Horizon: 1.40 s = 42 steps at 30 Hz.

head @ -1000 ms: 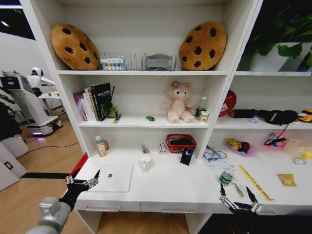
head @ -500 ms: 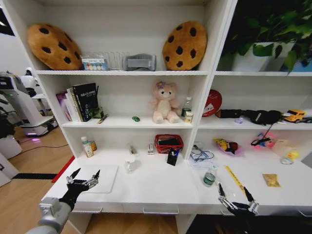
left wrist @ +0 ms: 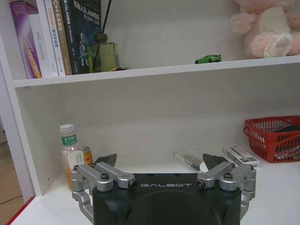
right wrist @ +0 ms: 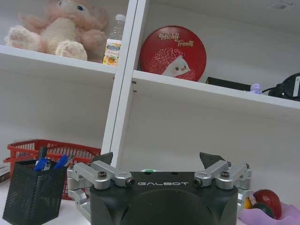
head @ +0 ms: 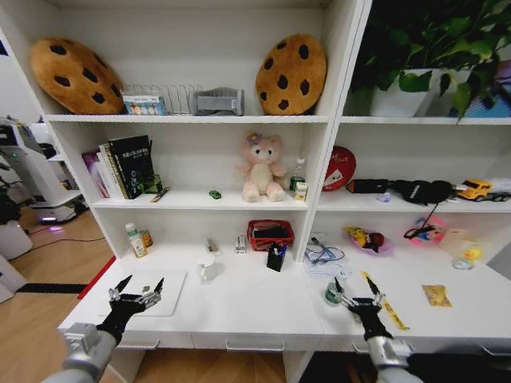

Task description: Organize the objects on the table.

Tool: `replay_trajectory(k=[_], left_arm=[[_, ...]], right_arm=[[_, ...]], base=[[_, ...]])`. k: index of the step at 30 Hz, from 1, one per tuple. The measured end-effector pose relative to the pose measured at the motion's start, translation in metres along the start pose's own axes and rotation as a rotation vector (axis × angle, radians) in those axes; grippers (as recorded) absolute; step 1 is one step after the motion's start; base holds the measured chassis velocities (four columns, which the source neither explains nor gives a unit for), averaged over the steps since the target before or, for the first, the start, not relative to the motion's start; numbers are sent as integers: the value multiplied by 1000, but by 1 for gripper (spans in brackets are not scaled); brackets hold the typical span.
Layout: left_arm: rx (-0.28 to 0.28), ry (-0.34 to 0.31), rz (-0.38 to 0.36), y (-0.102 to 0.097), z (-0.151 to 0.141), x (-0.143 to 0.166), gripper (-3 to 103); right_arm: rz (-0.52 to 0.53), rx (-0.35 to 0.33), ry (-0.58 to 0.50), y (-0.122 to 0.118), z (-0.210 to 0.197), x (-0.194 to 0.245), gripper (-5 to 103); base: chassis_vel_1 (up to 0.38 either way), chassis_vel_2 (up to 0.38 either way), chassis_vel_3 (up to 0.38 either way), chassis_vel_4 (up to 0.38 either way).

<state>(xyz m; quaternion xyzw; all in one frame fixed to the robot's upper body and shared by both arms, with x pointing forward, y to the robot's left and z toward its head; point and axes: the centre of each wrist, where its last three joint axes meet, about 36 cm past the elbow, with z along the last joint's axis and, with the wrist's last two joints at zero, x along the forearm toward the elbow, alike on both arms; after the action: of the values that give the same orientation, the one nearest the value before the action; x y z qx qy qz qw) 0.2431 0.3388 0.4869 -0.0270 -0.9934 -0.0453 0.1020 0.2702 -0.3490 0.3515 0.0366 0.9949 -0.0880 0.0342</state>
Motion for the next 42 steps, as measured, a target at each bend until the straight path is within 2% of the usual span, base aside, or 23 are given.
replay_trajectory(k=[2,7,9,10,11,13,14,17,19,20,21,23,25,27,35,38,40,41,42], left_arm=[[0,0,0,0,0,0,100],[0,0,0,0,0,0,100],[0,0,0,0,0,0,100],[0,0,0,0,0,0,100],[0,0,0,0,0,0,100],[0,0,0,0,0,0,100],[0,0,0,0,0,0,100],[0,0,0,0,0,0,100],[0,0,0,0,0,0,100],[0,0,0,0,0,0,100],[0,0,0,0,0,0,100],[0,0,0,0,0,0,100],[0,0,0,0,0,0,100],[0,0,0,0,0,0,100],[0,0,0,0,0,0,100],[0,0,0,0,0,0,100],[0,0,0,0,0,0,100],[0,0,0,0,0,0,100],[0,0,0,0,0,0,100]], right_arm=[[-5,1,10,4,-3,-28,100],[5,-45,68,16,-1,-44,103],[-4,-87,85,25,1,-48,95],[-7,-93,88,27,2,-47,89],[-7,-93,88,27,2,-47,89],[-10,-105,92,30,4,-47,78],[-10,-105,92,30,4,-47,78],[-7,-113,97,32,6,-45,61],[-7,-114,99,32,7,-44,61],[-5,-116,100,32,8,-42,51],[-4,-116,100,32,8,-42,45],[-3,-116,99,32,7,-42,45],[-2,-119,96,32,6,-40,35],[-2,-119,95,32,5,-40,31],[-35,-135,52,21,-19,-26,31],[-88,-160,29,10,-38,1,31],[-199,-194,-5,-9,-50,48,31],[-199,-194,-5,-9,-50,48,31],[-245,-197,-11,-18,-49,70,31]], base=[[0,0,0,0],[0,0,0,0],[0,0,0,0],[0,0,0,0],[0,0,0,0],[0,0,0,0],[0,0,0,0],[0,0,0,0],[0,0,0,0],[0,0,0,0],[0,0,0,0],[0,0,0,0],[0,0,0,0],[0,0,0,0],[0,0,0,0],[0,0,0,0],[0,0,0,0],[0,0,0,0],[0,0,0,0]])
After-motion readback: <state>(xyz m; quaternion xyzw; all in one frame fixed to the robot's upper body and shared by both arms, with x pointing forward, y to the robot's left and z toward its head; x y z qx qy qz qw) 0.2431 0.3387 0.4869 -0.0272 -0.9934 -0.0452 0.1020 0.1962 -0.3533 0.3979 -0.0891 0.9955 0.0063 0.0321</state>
